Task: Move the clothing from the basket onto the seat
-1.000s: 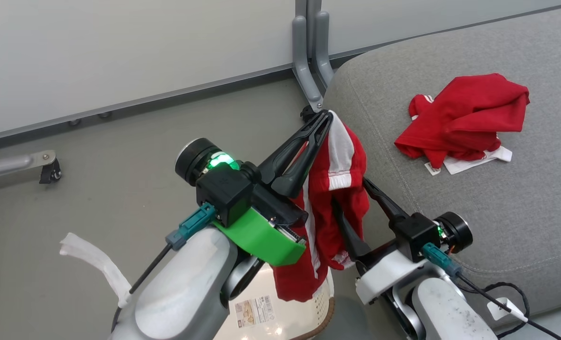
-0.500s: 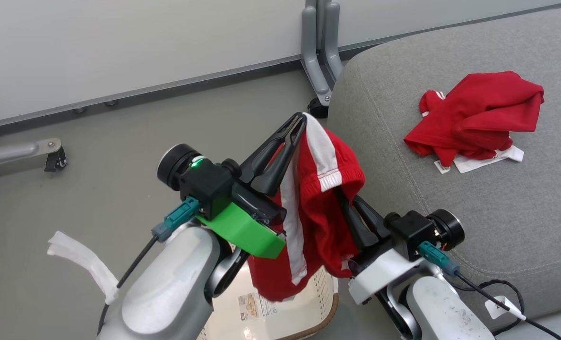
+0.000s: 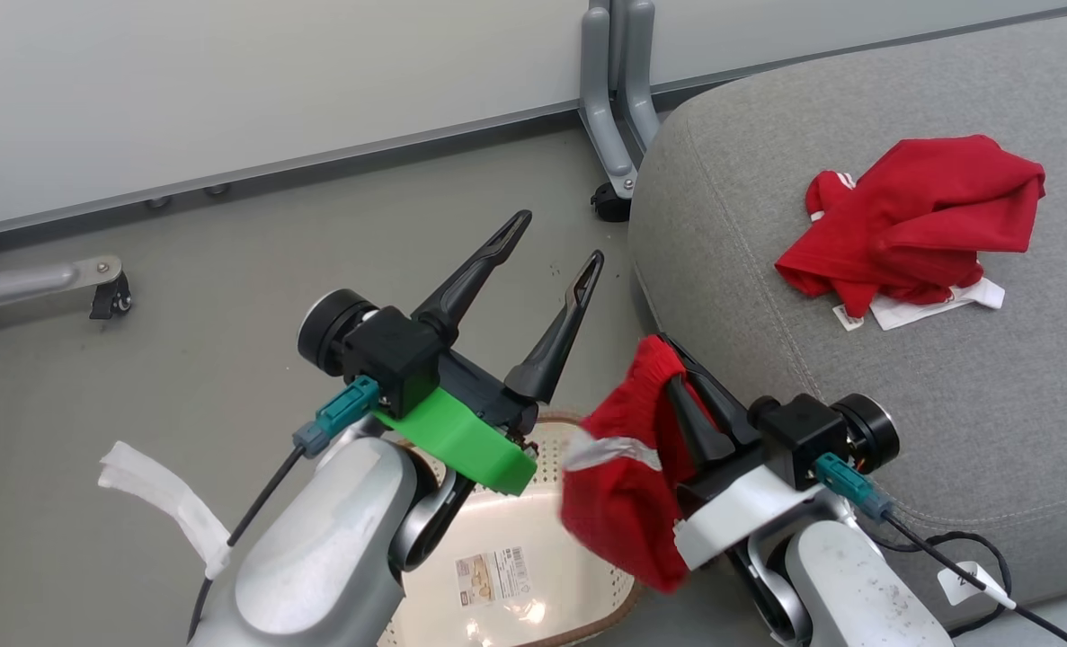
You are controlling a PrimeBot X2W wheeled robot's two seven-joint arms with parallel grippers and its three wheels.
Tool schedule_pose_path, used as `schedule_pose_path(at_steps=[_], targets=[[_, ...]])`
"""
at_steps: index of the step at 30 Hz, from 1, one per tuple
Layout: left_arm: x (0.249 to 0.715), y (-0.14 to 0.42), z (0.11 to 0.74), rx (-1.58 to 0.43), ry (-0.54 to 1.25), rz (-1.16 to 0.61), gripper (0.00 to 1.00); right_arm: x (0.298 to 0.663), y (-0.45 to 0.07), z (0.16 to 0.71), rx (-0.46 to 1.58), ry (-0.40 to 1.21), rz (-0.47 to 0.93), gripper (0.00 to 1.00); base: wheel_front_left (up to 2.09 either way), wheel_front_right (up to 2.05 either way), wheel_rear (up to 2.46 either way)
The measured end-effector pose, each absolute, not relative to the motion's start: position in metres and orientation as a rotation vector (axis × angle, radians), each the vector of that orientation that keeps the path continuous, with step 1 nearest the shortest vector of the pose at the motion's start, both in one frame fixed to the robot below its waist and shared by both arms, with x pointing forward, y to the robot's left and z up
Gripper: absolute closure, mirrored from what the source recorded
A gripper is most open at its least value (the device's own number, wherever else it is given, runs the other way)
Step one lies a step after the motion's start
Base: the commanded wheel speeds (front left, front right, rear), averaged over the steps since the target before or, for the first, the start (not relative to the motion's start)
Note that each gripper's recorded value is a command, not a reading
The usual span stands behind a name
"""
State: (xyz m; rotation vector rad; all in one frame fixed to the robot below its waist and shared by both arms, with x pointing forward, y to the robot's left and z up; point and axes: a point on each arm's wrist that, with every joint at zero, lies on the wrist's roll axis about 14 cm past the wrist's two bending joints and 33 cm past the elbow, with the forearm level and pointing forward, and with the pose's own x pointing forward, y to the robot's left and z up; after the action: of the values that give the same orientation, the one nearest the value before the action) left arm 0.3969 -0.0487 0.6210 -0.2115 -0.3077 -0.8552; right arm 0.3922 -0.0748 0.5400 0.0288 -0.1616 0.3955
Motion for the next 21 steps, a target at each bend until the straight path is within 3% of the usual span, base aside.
schedule_pose_path(at_steps=[21], targets=[[0.392,-0.074,0.601,-0.206,-0.246,-0.946,0.0,0.39,-0.111,0.564,0.064,-0.236,0.288,1.0,0.0,0.0,0.0]])
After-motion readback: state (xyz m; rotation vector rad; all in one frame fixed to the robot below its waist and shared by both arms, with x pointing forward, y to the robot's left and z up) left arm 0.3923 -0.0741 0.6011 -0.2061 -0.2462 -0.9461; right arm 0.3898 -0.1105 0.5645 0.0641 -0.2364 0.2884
